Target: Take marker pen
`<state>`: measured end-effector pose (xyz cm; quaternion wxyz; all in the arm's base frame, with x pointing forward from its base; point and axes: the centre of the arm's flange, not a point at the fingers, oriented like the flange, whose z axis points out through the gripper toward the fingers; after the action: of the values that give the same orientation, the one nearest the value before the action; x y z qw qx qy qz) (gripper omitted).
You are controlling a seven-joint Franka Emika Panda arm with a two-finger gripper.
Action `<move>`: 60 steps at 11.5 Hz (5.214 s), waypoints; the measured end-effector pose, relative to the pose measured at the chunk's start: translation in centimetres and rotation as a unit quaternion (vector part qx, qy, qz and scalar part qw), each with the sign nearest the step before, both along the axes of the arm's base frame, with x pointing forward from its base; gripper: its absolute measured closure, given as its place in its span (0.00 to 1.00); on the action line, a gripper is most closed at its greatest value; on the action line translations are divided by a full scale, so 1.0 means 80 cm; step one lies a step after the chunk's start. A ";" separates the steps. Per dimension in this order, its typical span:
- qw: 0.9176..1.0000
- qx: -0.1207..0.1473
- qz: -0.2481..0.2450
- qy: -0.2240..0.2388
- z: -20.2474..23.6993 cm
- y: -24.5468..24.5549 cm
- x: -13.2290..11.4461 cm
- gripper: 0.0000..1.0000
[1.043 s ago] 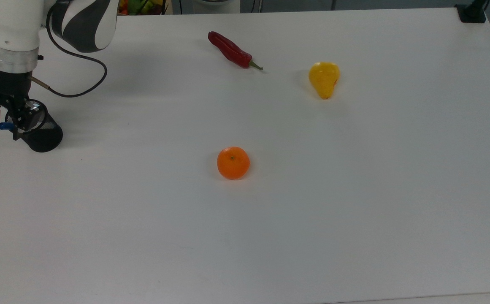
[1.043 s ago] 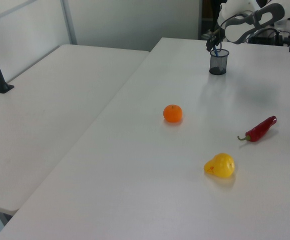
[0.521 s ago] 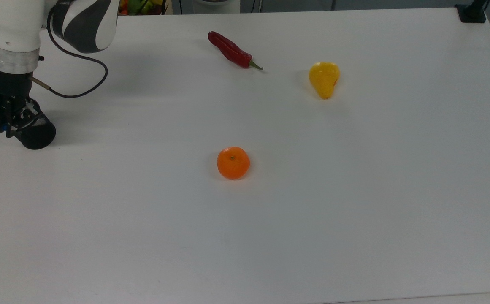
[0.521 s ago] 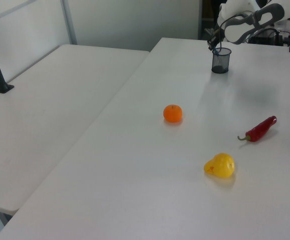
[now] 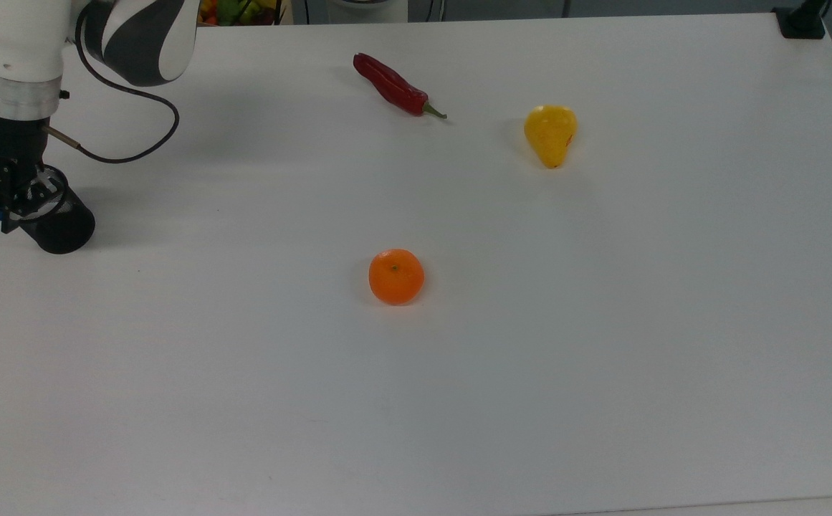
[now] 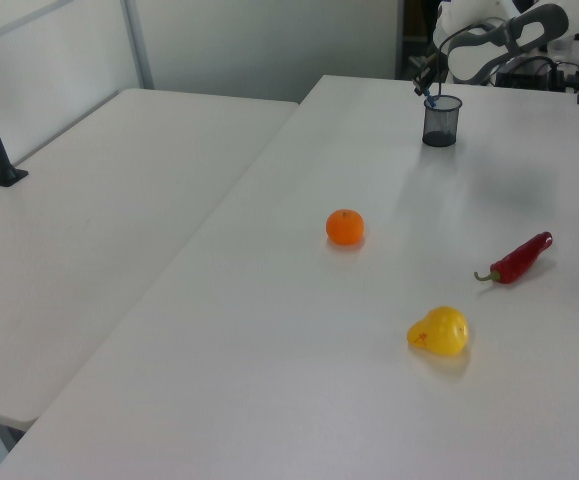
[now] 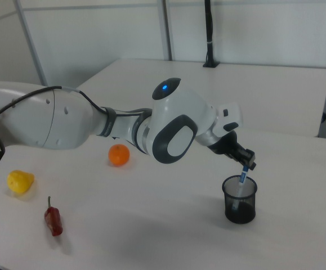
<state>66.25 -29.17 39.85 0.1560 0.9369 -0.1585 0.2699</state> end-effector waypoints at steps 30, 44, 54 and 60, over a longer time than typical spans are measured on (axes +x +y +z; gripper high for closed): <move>0.956 0.165 0.142 0.196 -0.004 0.434 -0.008 0.82; 0.955 0.121 0.174 0.208 -0.109 0.453 -0.004 0.47; 0.959 0.119 0.162 0.199 0.020 0.440 -0.017 0.00; 0.964 0.141 0.100 0.202 0.164 0.438 -0.076 0.00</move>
<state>60.13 5.90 52.94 0.0239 0.9954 -0.0659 0.0646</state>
